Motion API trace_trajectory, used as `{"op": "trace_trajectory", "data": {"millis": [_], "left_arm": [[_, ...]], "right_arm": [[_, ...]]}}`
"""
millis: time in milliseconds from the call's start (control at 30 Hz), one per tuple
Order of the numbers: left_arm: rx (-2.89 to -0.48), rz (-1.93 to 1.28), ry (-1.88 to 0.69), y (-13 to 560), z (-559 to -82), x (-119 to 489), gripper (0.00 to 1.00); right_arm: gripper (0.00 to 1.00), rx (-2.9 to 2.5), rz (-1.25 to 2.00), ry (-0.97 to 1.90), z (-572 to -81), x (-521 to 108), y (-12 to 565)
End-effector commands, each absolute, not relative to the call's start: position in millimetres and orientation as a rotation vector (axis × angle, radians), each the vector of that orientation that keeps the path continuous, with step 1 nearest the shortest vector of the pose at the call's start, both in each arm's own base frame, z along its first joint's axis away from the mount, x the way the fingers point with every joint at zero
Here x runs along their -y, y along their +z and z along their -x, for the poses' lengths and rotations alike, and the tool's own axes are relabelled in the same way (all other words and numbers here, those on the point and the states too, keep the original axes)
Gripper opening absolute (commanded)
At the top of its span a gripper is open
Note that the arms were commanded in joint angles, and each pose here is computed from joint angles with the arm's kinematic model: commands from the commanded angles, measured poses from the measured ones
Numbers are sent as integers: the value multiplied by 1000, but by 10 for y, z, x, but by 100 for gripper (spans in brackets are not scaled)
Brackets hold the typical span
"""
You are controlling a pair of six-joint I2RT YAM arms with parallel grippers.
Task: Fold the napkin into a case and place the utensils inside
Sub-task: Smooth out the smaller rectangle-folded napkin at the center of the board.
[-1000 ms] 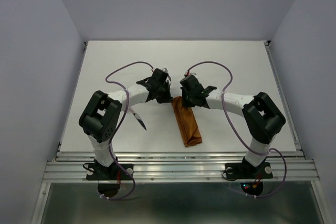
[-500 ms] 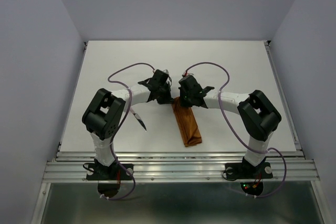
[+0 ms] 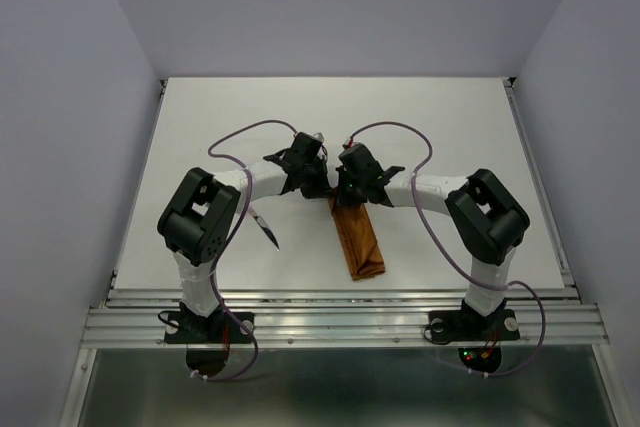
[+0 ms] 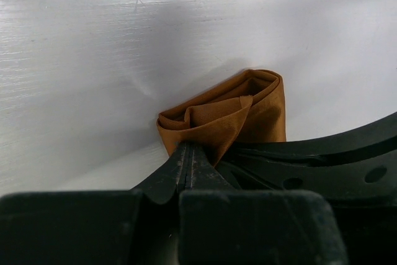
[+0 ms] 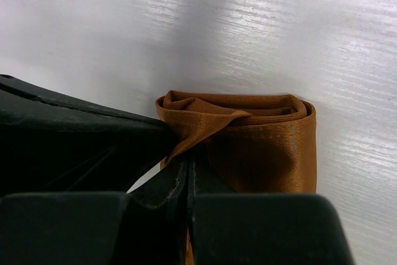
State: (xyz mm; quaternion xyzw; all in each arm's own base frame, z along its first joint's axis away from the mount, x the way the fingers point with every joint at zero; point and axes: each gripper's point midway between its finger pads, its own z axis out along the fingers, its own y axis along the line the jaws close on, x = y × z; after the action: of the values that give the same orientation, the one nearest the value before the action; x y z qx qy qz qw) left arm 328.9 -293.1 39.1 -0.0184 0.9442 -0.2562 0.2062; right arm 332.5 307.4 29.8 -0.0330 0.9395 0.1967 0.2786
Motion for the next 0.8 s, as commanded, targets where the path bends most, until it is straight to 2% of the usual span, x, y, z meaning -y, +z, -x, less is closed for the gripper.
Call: {"op": "trace_trajectory", "data": {"millis": [0,200,367,767], "left_arm": [[-2589,10,-781,500,-3332,3044,0],[-2576,11,-774,540,-3345,3025,0],[-2579,7,-778,540,-3351,3038,0],[-2585,1,-775,525,-3358,3044,0]], "right_arm": [[1,-2489,77,593,-3396,-3179,324],[1,-2409,77,616,-3437,-3163,685],[1,-2321,44,501,-3518,-2886,987],[1,-2351,-23,358,-3620,-2516,749]]}}
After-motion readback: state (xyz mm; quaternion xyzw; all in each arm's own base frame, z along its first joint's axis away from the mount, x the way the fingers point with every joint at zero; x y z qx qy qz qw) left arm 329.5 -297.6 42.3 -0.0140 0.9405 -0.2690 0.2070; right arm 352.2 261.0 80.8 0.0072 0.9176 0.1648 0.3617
